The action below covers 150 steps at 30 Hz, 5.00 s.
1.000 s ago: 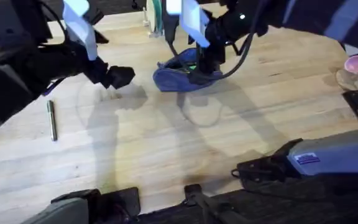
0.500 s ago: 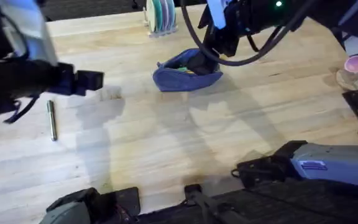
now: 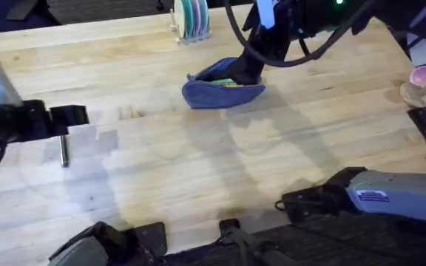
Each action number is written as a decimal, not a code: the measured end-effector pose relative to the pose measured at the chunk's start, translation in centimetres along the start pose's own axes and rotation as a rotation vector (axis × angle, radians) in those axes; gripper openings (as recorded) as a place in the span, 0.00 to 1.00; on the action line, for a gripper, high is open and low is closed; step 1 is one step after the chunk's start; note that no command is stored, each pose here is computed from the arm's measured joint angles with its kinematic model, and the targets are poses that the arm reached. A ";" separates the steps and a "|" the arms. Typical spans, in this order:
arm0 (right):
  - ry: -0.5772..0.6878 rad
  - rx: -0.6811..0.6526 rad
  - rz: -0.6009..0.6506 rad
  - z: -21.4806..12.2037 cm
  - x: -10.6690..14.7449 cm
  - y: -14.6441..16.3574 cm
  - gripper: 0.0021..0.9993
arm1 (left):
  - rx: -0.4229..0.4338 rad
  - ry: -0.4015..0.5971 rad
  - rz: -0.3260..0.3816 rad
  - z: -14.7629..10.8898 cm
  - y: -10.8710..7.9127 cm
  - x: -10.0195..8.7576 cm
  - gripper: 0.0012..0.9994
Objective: Unzip the bag, pick up the pens from the table one at a time and place them inside, then zip the bag closed.
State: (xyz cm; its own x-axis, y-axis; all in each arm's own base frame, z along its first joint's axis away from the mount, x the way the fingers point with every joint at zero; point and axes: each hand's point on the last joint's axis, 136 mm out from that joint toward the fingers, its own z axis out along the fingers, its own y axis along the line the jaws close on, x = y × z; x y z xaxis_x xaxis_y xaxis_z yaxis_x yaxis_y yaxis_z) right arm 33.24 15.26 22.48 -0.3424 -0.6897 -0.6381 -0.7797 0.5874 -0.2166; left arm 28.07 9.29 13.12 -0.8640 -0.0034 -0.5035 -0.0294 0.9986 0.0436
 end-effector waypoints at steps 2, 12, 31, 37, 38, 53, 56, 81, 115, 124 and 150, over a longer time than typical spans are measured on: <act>0.000 0.000 0.005 0.0 0.0 0.0 1.00 | -0.016 0.002 -0.026 -0.1 0.9 0.3 0.99; 0.000 0.000 0.016 0.0 0.0 0.0 1.00 | -0.042 0.006 -0.054 -0.2 1.9 0.6 0.99; 0.000 0.000 0.017 0.0 0.0 0.0 1.00 | -0.014 0.178 -0.114 4.7 3.3 3.5 0.99; 0.000 0.000 0.017 0.0 0.0 0.0 1.00 | 0.010 0.244 -0.123 6.5 3.2 4.8 0.99; 0.000 0.000 0.017 0.0 0.0 0.0 1.00 | 0.016 0.258 -0.125 6.8 3.1 5.0 0.99; 0.001 -0.001 0.017 0.0 0.0 0.0 1.00 | 0.024 0.277 -0.136 8.6 3.9 4.7 0.19; 0.001 0.000 0.017 0.0 0.0 0.0 1.00 | 0.033 0.262 -0.133 8.7 3.7 4.3 0.05; -0.118 0.078 -0.018 -6.7 -1.5 1.0 1.00 | 0.199 -0.074 0.263 6.6 -9.3 -6.1 0.04; -0.188 0.084 0.128 -14.9 1.1 5.5 1.00 | 0.962 -0.735 0.838 -6.7 -41.6 -8.6 0.04; -0.188 0.084 0.128 -14.9 1.1 5.5 1.00 | 0.969 -0.566 0.836 -0.7 -42.6 -5.7 0.04; -0.188 0.084 0.128 -14.9 1.1 5.5 1.00 | 0.832 -0.413 0.804 3.9 -40.2 -4.4 0.99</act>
State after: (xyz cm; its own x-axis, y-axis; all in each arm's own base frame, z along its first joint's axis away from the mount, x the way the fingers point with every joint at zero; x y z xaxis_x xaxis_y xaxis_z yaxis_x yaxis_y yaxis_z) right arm 20.77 11.48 31.58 -0.3260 -0.5209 -0.7889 -0.6874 0.7035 -0.1804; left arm 35.01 -30.63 10.18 -0.2596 0.4949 -0.8292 0.8986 0.4383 -0.0197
